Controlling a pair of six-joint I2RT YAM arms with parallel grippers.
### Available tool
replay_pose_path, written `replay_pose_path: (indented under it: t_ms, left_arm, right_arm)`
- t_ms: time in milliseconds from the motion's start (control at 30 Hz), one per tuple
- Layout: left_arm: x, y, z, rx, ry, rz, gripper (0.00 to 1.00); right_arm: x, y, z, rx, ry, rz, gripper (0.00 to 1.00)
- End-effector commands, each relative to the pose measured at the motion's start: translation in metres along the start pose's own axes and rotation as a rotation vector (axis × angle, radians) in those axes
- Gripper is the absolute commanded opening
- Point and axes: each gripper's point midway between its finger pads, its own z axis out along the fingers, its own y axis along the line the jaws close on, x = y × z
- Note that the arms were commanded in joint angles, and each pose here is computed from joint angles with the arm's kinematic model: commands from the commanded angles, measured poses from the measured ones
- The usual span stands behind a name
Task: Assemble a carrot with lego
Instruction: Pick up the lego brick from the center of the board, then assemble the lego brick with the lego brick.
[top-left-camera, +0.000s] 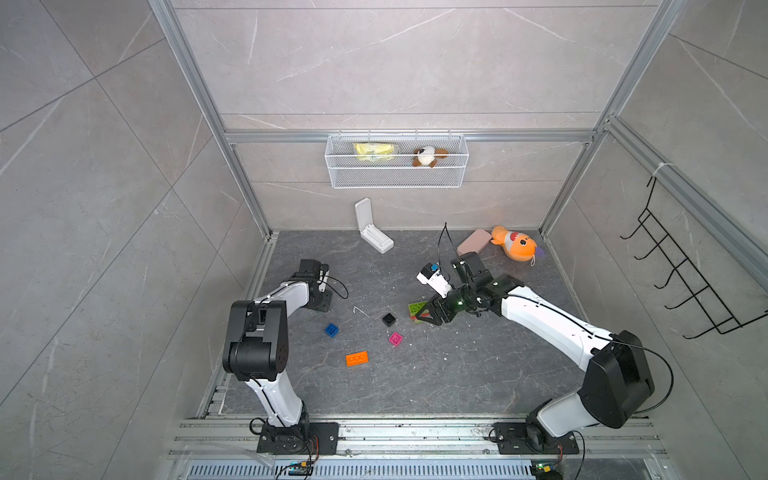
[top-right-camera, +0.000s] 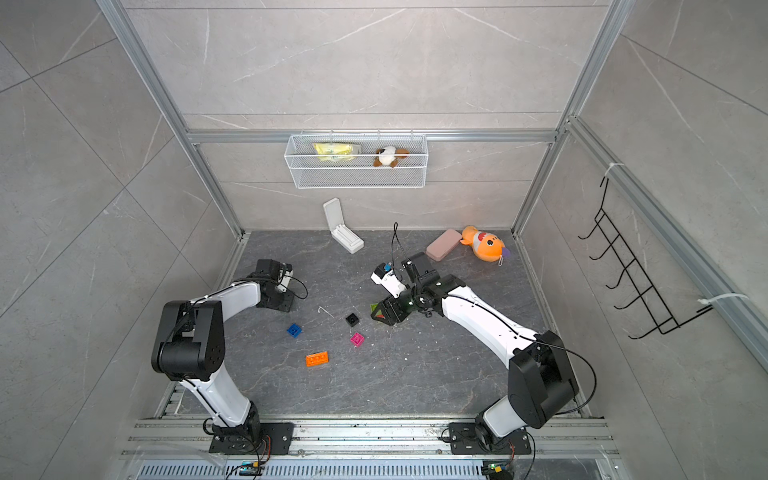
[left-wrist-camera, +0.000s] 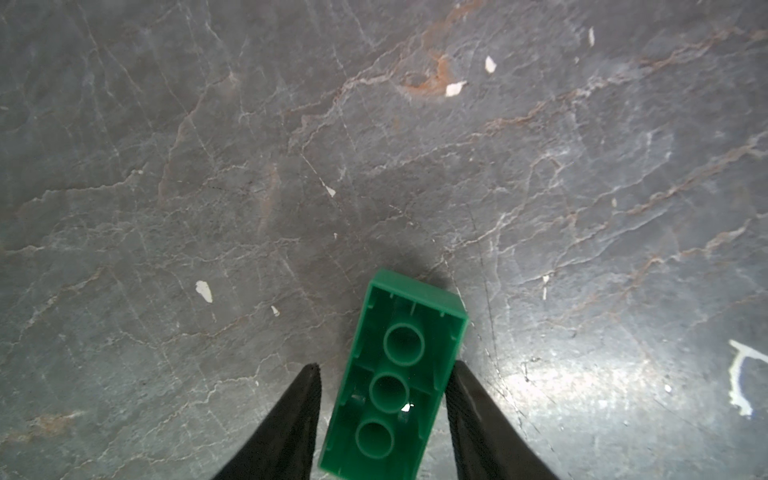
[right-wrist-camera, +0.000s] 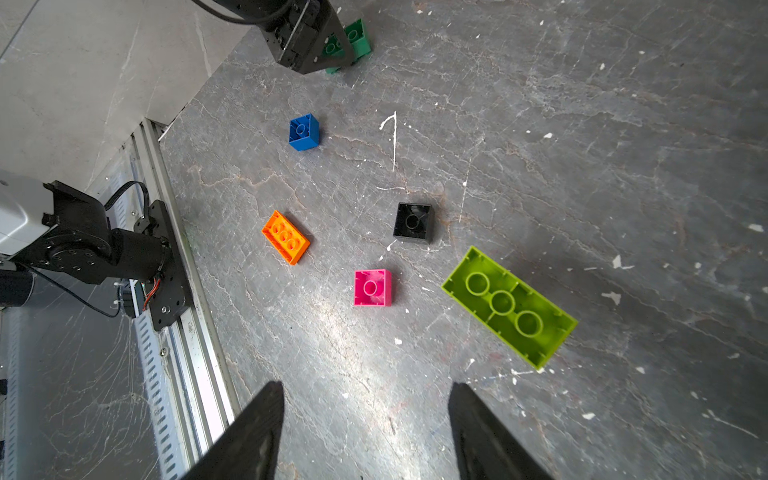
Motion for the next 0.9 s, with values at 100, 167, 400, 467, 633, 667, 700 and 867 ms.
replay_pose_path:
  t_ms: [100,167,400,467,633,667,700,867]
  left_arm:
    - [-0.004,0.0,0.005,0.022,0.005,-0.013,0.44]
    - [-0.006,0.0,0.004,0.025,-0.002,-0.015,0.41]
    - [-0.024,-0.001,-0.016,0.042,-0.091,-0.056,0.29]
    - [-0.037,-0.007,-0.032,0.087,-0.157,-0.07,0.27]
    - [-0.075,-0.063,-0.099,0.291,-0.387,0.005,0.21]
    - [-0.078,-0.08,-0.11,0.322,-0.414,0.054,0.21]
    - [-0.08,-0.099,-0.122,0.352,-0.44,0.111,0.2]
    - [-0.066,-0.197,-0.163,0.481,-0.492,0.466,0.17]
  right_arm:
    - [0.001,0.0,0.002,0.01,0.022,0.019,0.66]
    - [0.001,-0.001,0.002,0.014,0.024,0.02,0.66]
    - [0.005,-0.003,0.002,0.029,0.037,0.03,0.66]
    - [0.006,-0.005,0.0,0.042,0.044,0.035,0.66]
    - [0.015,-0.025,-0.016,0.11,0.065,0.106,0.67]
    - [0.016,-0.031,-0.02,0.115,0.059,0.134,0.67]
    - [0.018,-0.038,-0.025,0.111,0.047,0.167,0.68]
    - [0.031,-0.074,-0.052,0.072,-0.021,0.381,0.67]
